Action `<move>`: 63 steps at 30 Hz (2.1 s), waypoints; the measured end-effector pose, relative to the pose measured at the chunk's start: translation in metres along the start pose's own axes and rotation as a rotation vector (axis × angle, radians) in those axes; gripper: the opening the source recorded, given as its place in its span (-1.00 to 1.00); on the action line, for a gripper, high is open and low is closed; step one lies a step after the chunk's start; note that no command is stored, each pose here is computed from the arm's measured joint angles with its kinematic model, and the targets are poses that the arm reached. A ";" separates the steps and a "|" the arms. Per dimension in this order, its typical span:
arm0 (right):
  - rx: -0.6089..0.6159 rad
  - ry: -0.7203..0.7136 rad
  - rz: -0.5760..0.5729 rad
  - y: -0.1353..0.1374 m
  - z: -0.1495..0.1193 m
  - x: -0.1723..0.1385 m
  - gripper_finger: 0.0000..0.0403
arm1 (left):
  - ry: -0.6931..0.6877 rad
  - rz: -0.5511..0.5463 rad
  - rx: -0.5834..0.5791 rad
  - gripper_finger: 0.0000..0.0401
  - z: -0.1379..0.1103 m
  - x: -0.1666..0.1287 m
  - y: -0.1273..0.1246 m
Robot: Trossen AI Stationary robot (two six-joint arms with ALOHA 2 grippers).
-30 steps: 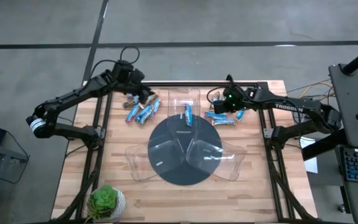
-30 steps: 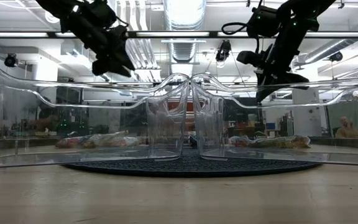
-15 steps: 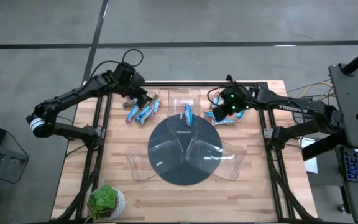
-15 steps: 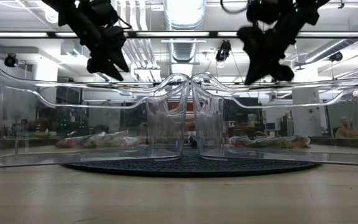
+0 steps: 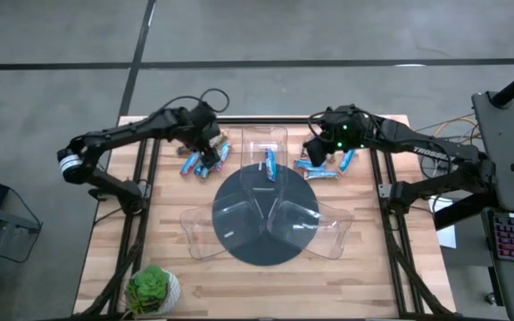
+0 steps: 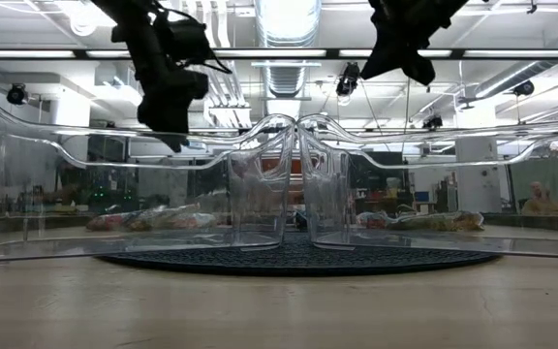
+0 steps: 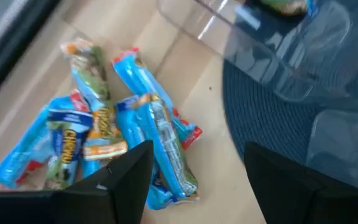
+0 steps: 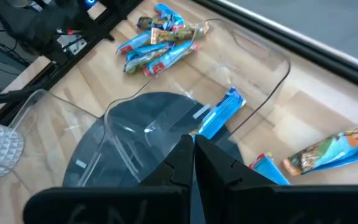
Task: Pick and place Granola Bars by type
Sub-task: Put the yellow granola bar into the right transparent bin
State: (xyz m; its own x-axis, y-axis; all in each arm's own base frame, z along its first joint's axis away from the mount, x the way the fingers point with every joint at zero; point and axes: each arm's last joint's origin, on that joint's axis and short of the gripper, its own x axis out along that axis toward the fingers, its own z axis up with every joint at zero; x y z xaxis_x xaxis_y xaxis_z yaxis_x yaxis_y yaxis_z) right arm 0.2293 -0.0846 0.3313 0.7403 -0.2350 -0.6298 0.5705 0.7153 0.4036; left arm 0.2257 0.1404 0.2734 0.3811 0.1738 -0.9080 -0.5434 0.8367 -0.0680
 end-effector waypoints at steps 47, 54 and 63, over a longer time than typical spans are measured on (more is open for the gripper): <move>0.004 0.046 -0.038 -0.004 -0.008 0.004 -0.96 | 0.391 0.112 -0.089 0.16 0.000 0.121 -0.001; 0.003 0.050 -0.032 -0.002 -0.009 0.004 -0.96 | 0.413 0.103 -0.069 0.06 -0.002 0.124 -0.002; 0.003 0.048 -0.031 -0.002 -0.009 0.004 -0.96 | 0.417 0.101 -0.059 -0.32 -0.002 0.124 -0.002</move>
State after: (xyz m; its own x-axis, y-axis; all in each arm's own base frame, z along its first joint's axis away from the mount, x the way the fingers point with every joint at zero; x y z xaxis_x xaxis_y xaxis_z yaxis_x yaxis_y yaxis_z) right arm 0.2277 -0.0809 0.3225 0.7043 -0.2256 -0.6731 0.5941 0.7063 0.3849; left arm 0.2720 0.1592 0.1603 -0.0048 0.0182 -0.9998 -0.6090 0.7930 0.0173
